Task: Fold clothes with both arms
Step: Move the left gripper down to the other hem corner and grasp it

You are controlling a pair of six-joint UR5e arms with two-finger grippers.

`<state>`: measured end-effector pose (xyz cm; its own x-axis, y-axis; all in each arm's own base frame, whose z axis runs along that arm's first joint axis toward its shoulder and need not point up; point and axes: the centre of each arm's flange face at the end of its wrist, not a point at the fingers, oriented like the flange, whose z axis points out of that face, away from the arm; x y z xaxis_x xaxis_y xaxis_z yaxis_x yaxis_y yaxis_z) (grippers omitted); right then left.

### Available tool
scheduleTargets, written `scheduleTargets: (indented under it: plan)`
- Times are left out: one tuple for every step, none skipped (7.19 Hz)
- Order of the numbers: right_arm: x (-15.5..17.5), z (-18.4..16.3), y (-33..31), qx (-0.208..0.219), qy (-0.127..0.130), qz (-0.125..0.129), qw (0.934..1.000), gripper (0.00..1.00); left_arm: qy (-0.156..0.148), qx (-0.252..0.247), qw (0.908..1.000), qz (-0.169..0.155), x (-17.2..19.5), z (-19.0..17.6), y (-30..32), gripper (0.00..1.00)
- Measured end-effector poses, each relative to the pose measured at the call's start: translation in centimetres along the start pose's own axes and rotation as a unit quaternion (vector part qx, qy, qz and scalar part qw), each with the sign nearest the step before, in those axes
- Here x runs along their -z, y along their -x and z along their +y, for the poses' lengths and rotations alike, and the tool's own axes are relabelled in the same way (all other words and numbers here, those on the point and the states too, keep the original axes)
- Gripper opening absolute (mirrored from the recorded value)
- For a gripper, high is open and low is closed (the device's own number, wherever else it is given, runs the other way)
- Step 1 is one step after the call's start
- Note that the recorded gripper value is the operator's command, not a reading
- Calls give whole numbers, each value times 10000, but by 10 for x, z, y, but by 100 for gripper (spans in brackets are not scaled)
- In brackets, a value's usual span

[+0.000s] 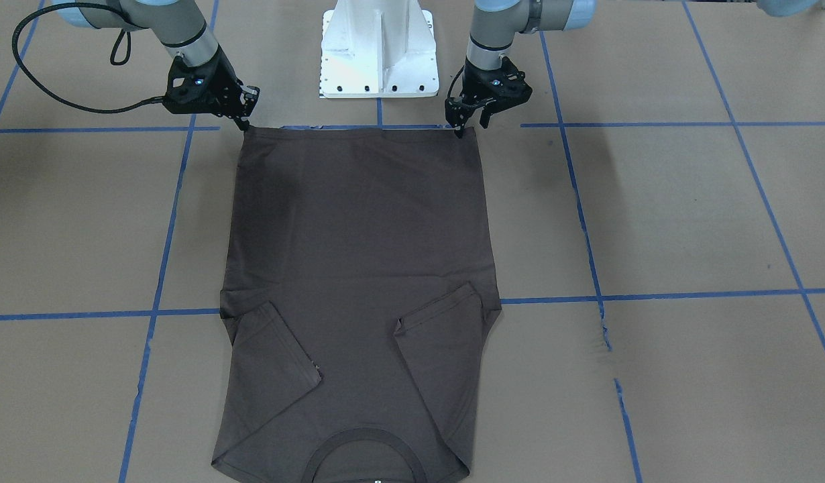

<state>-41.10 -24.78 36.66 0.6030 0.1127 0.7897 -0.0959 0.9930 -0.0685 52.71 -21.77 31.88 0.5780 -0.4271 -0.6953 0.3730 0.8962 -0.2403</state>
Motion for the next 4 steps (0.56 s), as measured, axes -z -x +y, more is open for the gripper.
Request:
scheduleTargets:
  plan:
    - [0, -1, 0, -7, -7, 1, 10000, 0, 19, -29, 10000, -42, -3, 5, 1, 66]
    - [0, -2, -1, -12, -13, 2, 10000, 0, 33, -48, 10000, -67, -5, 8, 2, 51]
    - [1, -2, -1, -13, -14, 1, 10000, 0, 39, -54, 9999, -75, -6, 9, 2, 20]
    - [1, -2, -1, -14, -16, -1, 10000, 0, 42, -54, 9999, -76, -6, 9, 2, 0]
